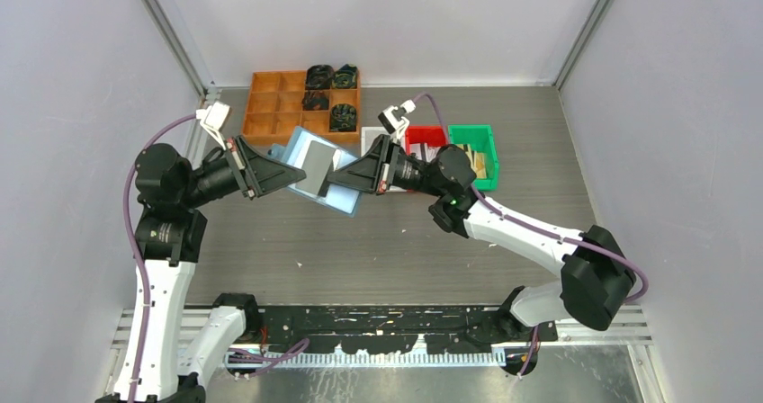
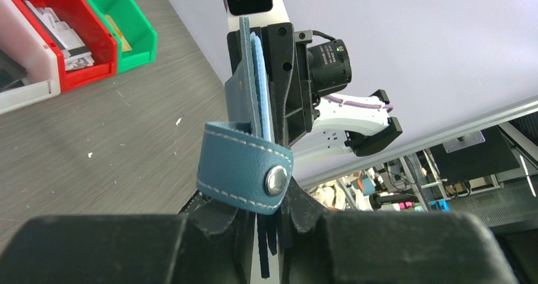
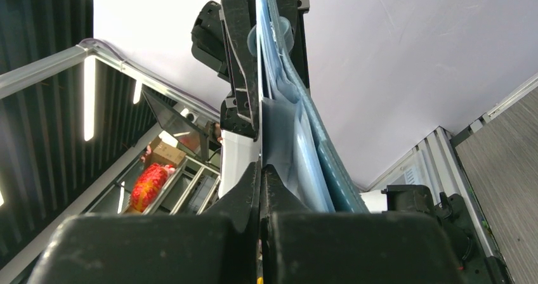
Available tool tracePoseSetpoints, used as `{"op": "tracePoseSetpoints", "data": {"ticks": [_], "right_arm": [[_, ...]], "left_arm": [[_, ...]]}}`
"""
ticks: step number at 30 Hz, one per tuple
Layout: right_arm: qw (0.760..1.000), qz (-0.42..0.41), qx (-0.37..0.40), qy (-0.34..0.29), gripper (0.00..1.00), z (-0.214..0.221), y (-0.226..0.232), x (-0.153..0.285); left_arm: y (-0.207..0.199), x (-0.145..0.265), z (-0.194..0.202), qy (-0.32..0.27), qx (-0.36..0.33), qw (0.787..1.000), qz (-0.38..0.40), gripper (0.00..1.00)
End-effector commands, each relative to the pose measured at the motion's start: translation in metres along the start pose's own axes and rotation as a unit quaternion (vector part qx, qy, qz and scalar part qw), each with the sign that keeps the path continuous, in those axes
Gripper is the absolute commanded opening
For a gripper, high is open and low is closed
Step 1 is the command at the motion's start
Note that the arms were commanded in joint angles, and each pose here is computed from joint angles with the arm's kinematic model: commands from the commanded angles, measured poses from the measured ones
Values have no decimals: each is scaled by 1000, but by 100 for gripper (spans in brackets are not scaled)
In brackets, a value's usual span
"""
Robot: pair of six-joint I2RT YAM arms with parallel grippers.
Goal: Take the credit cards out of the card holder
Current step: Remove the credit card from the card holder.
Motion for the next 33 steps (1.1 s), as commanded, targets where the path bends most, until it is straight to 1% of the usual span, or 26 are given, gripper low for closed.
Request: {"op": "tracePoseSetpoints", "data": {"ticks": [1,5,15,16,17,18,21,22,25,29,31,33], "right_arm": [[999,-37,26,-2,1,-1,27,1],[999,-38,28,0,1,-2,29,0],[1000,-19,24,-1,1,1,17,3],[1000,-20,22,-3,5,0,17,2],[1000,-22,22,-4,15,-2,19,0],[999,-26,23,-8,21,-4,23,-3],[999,-36,23,-15,32,-12,30,-12],[999,-39,23,-18,33,-15,32,-14],[998,-50,21,-28,32,-21,35,-18],[997,-64,17,-35,21,-23,36,-17],[996,-72,16,-40,18,-23,37,-14],[996,-73,15,-46,17,-21,34,-10]], "left_arm": [[-21,3,-10,-15,-42,999,19,18],[-23,3,-11,-15,-43,999,20,15],[-24,3,-13,-20,-45,999,17,2],[-23,3,-13,-20,-44,999,17,1],[-22,3,-12,-20,-44,999,17,0],[-22,3,-12,-20,-44,999,16,0],[-22,3,-11,-19,-44,999,17,0],[-22,3,-11,-18,-46,999,18,0],[-23,4,-10,-15,-48,999,20,0],[-25,5,-9,-14,-50,998,21,0],[-25,5,-9,-15,-50,998,21,0],[-25,5,-9,-17,-50,998,20,0]]}}
Point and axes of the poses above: each gripper's point midway between its finger pads, its own x axis back along the fingers, its own y axis along the line the jaws close on, z = x × y, the point moved 1 cm from there along x, back along the fingers
